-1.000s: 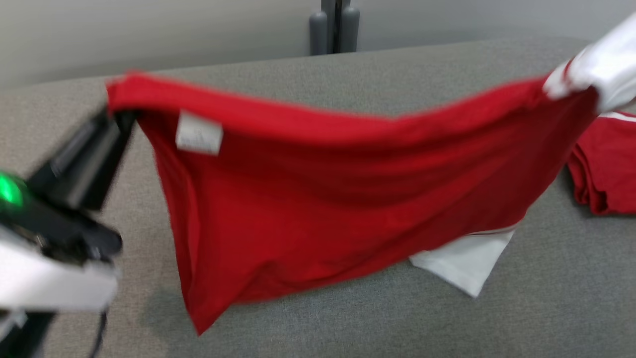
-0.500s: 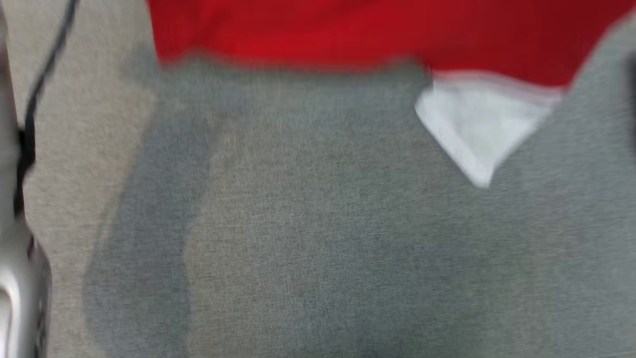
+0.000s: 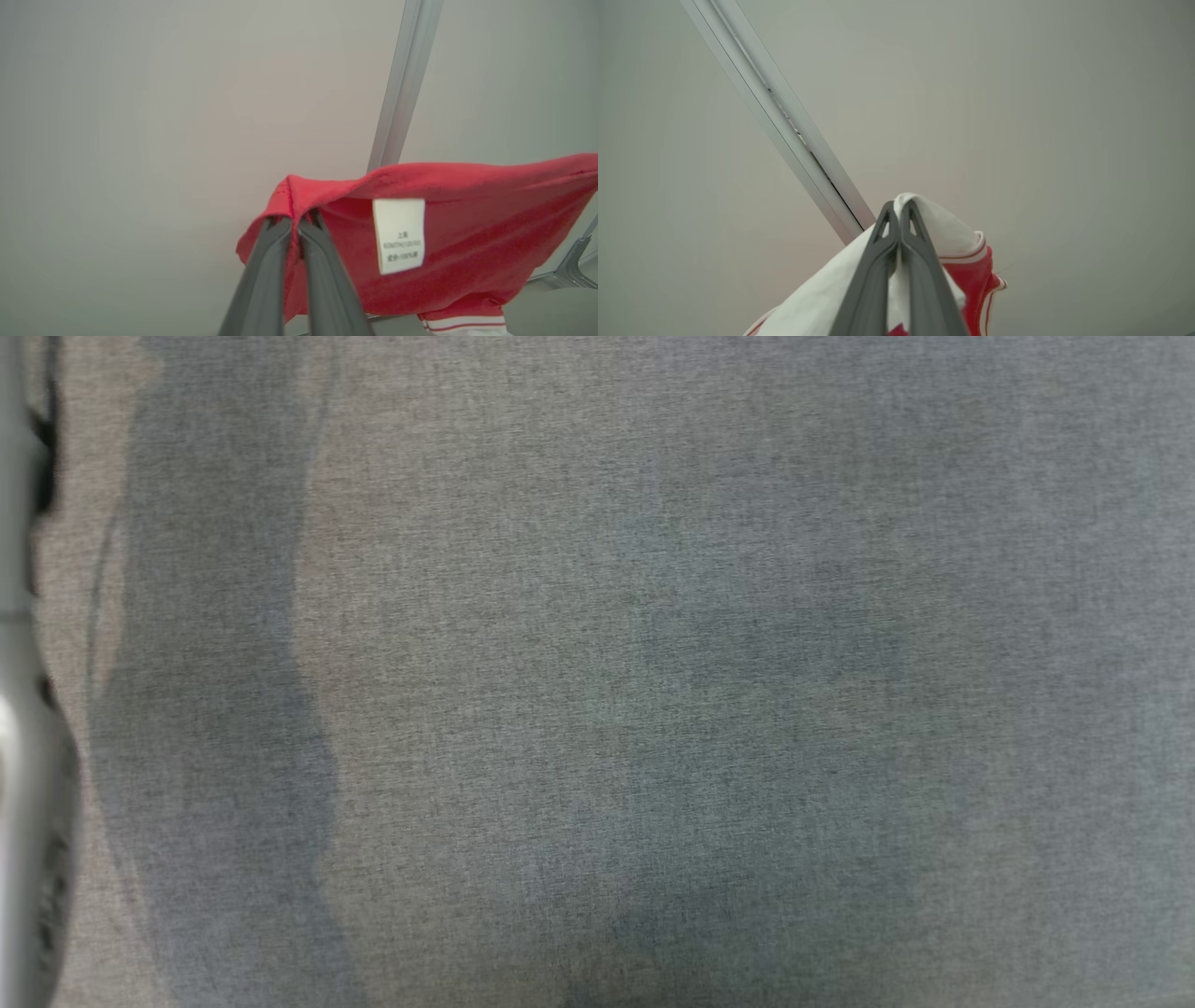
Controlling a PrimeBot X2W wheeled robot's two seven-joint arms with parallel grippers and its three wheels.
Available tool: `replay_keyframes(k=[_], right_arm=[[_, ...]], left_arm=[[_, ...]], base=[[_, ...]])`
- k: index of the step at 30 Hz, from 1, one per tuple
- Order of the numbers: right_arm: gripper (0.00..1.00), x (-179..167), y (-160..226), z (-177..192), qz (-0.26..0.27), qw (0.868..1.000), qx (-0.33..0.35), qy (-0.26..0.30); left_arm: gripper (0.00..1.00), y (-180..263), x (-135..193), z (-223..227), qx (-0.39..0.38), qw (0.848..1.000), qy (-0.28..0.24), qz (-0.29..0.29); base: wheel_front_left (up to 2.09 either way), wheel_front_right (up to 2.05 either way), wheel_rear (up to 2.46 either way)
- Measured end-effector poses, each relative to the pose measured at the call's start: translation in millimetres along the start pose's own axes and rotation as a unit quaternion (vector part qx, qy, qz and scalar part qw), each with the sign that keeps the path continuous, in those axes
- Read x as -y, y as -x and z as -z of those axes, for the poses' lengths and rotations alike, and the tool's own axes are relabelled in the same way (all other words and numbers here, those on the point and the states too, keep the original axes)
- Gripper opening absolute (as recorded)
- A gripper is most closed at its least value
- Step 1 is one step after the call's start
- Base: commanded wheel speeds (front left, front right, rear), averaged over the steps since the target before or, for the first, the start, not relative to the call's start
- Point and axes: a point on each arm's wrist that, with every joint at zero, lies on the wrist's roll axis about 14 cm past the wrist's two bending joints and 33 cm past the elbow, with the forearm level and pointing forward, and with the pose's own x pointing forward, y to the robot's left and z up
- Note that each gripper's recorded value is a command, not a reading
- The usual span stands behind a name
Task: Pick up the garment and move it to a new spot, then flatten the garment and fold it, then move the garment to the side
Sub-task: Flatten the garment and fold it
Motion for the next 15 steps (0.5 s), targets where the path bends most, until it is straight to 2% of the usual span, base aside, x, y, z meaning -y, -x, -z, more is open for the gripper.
replay_keyframes(k=[6,9,11,15], right_arm=[[0.0,38.9,64.8,76.0,0.034,0.995,-0.087,-0.017],[0.0,51.7,113.5,103.7,0.042,0.991,-0.126,-0.021],[0.0,58.7,150.5,111.0,0.054,0.987,-0.145,-0.032],[0.0,68.7,217.5,101.5,0.075,0.982,-0.168,-0.037]], left_arm=[[0.0,41.2,-8.2,93.8,-0.085,0.996,0.014,-0.009],[0.0,73.7,-7.9,128.4,-0.115,0.993,0.025,-0.012],[0.0,99.7,-4.8,142.1,-0.129,0.991,0.04,-0.014],[0.0,159.2,8.3,155.2,-0.155,0.986,0.058,-0.008]], base=[[0.0,0.0,0.0],[0.0,0.0,0.0],[0.0,0.0,0.0],[0.0,0.0,0.0]])
